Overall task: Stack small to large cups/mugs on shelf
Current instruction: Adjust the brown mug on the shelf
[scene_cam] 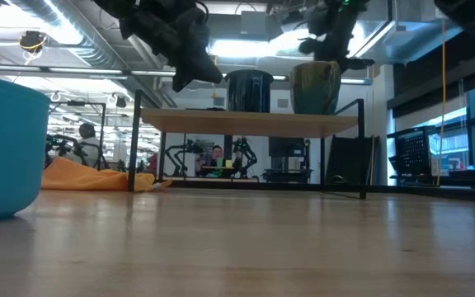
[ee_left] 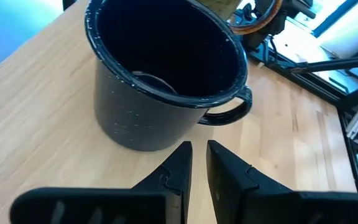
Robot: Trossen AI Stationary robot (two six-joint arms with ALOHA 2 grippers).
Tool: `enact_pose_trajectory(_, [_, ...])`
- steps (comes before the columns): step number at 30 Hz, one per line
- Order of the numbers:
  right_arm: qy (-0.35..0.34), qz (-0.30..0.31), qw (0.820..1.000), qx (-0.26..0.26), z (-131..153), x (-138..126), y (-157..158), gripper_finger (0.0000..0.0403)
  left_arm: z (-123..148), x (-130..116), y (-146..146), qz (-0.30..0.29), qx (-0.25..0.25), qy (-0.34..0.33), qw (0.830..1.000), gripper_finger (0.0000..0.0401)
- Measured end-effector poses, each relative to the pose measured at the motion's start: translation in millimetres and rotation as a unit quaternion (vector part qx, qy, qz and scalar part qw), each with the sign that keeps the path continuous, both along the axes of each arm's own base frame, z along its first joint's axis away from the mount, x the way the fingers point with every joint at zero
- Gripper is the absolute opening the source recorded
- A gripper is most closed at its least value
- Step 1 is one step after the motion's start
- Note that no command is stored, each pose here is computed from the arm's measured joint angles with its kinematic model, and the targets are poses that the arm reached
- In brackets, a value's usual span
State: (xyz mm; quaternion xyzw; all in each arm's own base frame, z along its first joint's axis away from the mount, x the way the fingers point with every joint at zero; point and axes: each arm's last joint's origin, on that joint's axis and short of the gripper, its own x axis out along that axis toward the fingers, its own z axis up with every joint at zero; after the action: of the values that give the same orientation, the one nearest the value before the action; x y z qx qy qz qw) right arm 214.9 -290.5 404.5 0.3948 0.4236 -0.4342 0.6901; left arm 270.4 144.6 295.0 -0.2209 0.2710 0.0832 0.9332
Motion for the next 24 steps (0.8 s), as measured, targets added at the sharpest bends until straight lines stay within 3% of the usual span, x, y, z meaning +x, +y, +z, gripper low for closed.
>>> enact_pose_trajectory(5, [-0.063,0.003,0.998,-0.002,24.9,-27.5,10.9,0.0094,0.1,0.1,-0.2,-0.004,0.000,-0.001,1.000,0.0043])
enact_pose_trajectory(8, [-0.079,0.009,0.997,0.018,25.0,-33.4,20.1,0.0094,0.0,-0.2,0.3,-0.007,0.006,-0.001,1.000,0.0043])
enact_pose_trajectory(16, [-0.023,0.012,0.995,0.095,-11.8,-43.1,56.9,0.0094,0.0,-3.5,6.2,0.004,0.006,-0.001,1.000,0.0043])
enact_pose_trajectory(24, [-0.072,0.032,0.991,0.108,-36.3,-47.8,87.6,0.0094,0.1,-4.8,8.6,0.008,0.007,-0.001,1.000,0.0043])
